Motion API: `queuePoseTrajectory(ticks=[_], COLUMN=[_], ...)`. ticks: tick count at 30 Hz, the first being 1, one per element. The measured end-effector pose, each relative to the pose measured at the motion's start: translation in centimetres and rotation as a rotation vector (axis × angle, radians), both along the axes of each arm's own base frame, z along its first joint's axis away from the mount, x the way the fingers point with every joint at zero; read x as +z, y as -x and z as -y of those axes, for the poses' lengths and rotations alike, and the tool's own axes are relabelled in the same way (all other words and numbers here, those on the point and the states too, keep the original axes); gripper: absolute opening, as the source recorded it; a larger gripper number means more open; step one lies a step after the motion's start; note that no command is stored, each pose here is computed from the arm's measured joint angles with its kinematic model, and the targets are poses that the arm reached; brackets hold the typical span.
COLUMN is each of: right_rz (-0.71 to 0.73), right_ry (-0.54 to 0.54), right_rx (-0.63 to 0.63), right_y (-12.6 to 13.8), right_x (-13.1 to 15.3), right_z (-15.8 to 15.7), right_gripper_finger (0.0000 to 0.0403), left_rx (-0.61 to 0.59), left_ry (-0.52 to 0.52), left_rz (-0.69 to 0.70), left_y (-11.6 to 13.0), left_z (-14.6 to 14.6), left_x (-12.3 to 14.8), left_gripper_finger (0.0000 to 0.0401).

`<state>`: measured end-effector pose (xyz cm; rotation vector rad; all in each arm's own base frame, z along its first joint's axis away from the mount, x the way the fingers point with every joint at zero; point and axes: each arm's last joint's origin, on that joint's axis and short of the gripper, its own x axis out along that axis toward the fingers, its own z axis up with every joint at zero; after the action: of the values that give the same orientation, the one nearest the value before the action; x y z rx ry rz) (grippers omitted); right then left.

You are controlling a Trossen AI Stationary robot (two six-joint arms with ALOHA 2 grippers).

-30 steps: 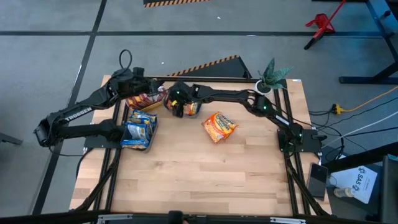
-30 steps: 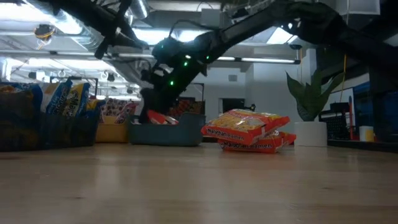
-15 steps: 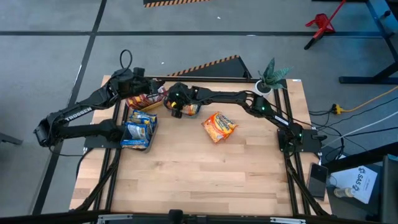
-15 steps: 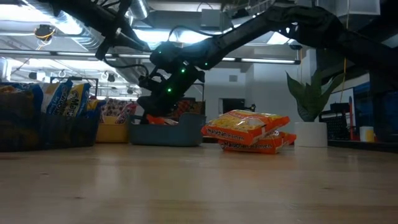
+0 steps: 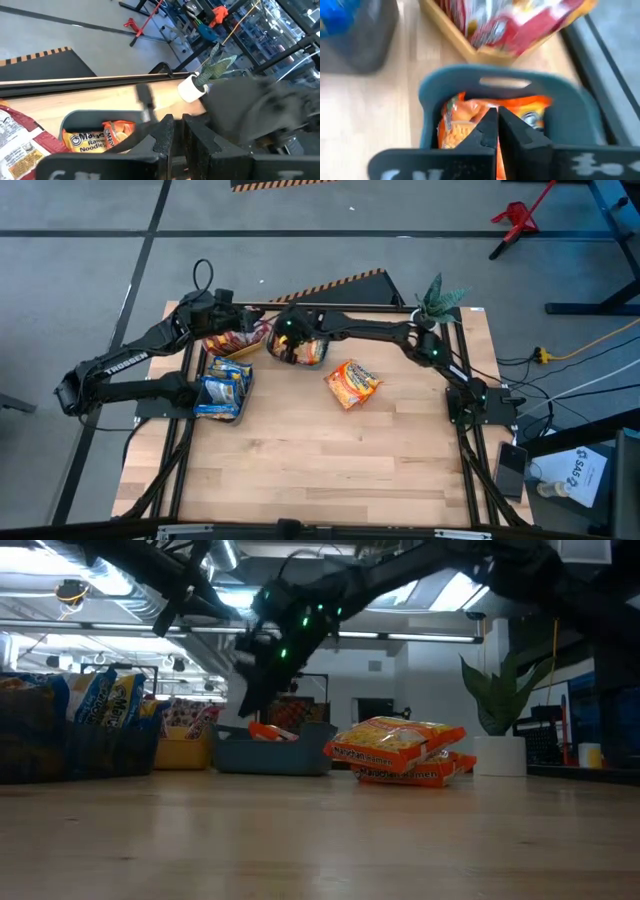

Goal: Sort Maruchan noodles
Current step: Put the orange noodle pack into the blue bin

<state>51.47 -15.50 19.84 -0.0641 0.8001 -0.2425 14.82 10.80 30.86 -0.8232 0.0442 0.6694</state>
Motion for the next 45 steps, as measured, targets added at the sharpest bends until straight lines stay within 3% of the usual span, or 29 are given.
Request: queuePoseTrajectory(ticks=[5, 8, 11, 15, 19, 22, 26, 29, 32, 35, 40, 45], right_rz=[-0.018, -0.014, -0.015, -0.044, -0.139, -0.169, -0.164, -0.208, -0.245, -0.151, -0.054, -0.012], right_ry=[-0.032, -0.031, -0.016, -0.009, -0.113, -0.175, -0.147, -0.133, -0.243, -0.321, -0.299, -0.259], right_rx=[0.045, 0.093, 0.075, -0.078, -0.123, -0.064, -0.074, -0.137, -0.155, -0.192, -0.263, -0.262], right_y=[0.7, 0.7, 0.5, 0.9, 2.5, 4.2, 7.8, 10.3, 12.7, 16.3, 20.3, 22.1], right_x=[1.5, 1.7, 0.9, 0.0, 1.3, 4.8, 10.6, 11.5, 11.5, 14.5, 17.5, 19.1], right_z=[-0.5, -0.6, -0.1, 1.4, 2.5, 3.3, 5.4, 7.5, 9.6, 11.3, 13.5, 13.9], right_gripper_finger=[0.0004, 0.0025, 0.0075, 0.0157, 0.0206, 0.0207, 0.0191, 0.0184, 0.0182, 0.0182, 0.0182, 0.0182], left_rx=[-0.014, -0.015, -0.016, -0.004, 0.004, 0.023, 0.061, 0.040, -0.025, -0.128, -0.290, -0.472], left_ry=[-0.013, -0.013, -0.010, -0.002, 0.043, 0.031, 0.065, 0.045, 0.002, 0.013, 0.036, -0.094], left_rz=[-0.010, -0.014, -0.018, -0.036, -0.121, -0.164, -0.140, -0.031, -0.011, -0.063, -0.167, -0.365], left_y=[0.0, 0.0, 0.0, 0.0, -0.8, -1.2, -1.0, -1.3, -1.7, -2.4, -5.0, -8.4], left_z=[0.0, 0.0, 0.0, 0.0, -0.7, -1.4, -1.9, -1.9, -2.3, -3.0, -3.9, -4.7], left_x=[0.0, 0.0, -0.1, -0.3, -1.6, -2.2, -2.3, -1.4, -1.1, -2.2, -4.5, -3.5], left_gripper_finger=[0.0031, 0.0031, 0.0035, 0.0049, 0.0062, 0.0065, 0.0063, 0.0067, 0.0077, 0.0090, 0.0111, 0.0126])
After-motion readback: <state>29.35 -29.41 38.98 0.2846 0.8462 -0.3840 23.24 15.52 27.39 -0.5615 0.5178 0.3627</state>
